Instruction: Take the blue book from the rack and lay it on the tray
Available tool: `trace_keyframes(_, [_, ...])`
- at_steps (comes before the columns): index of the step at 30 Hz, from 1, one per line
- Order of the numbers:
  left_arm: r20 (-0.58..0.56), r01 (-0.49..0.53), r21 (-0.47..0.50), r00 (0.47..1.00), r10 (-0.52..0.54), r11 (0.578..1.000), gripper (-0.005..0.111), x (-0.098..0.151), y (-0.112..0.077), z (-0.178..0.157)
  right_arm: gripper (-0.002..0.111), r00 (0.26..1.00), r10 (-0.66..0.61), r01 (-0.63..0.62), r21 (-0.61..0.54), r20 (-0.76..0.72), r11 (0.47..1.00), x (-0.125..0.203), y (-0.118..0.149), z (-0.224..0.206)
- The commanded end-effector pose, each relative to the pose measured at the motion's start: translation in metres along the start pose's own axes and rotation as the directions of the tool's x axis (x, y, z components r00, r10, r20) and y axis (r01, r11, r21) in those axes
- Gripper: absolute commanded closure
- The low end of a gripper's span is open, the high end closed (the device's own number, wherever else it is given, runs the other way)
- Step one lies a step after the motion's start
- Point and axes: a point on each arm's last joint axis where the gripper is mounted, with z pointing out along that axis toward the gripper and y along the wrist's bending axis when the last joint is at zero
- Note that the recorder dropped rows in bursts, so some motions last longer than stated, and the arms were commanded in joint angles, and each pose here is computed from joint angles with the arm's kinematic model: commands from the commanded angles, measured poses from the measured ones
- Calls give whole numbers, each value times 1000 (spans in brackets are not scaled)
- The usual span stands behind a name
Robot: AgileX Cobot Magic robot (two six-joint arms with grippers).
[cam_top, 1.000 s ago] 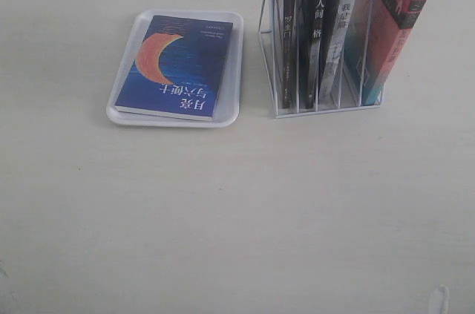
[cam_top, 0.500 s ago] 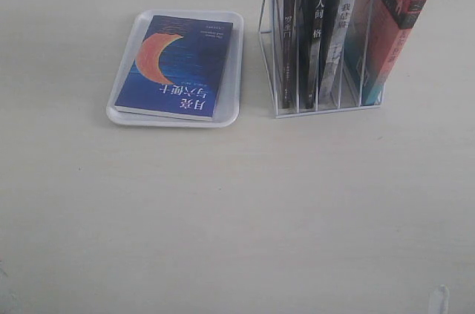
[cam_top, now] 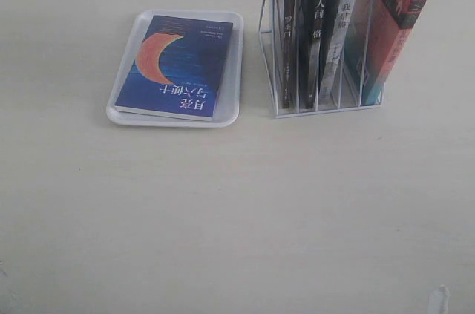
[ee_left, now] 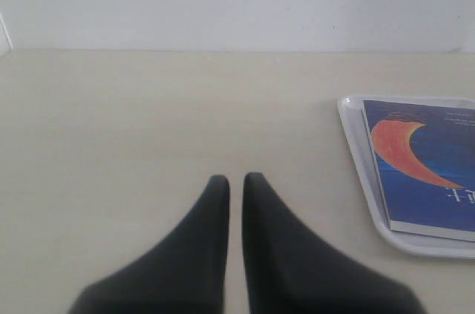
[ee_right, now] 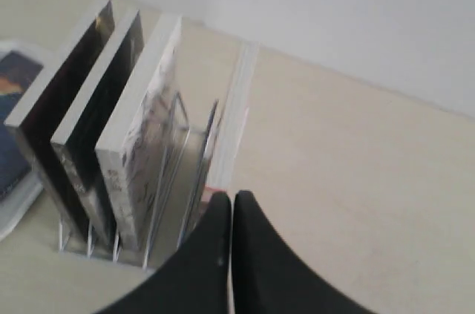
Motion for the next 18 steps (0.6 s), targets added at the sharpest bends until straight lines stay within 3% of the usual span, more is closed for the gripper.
trace_keyframes(1, [4,-6,8,1000,6,1000,101,1,0,0,108,979,51,-69,86,196,994,3,-20,-56])
trace_keyframes(8, [4,-6,8,1000,6,1000,101,1,0,0,108,955,39,-112,237,293,965,38,-31,-93])
trace_keyframes(13, [4,-6,8,1000,6,1000,101,1,0,0,108,914,86,-170,183,397,968,81,-20,-76])
trace_keyframes(18, [4,-6,8,1000,6,1000,101,1,0,0,108,831,71,-151,101,552,983,126,-4,-47])
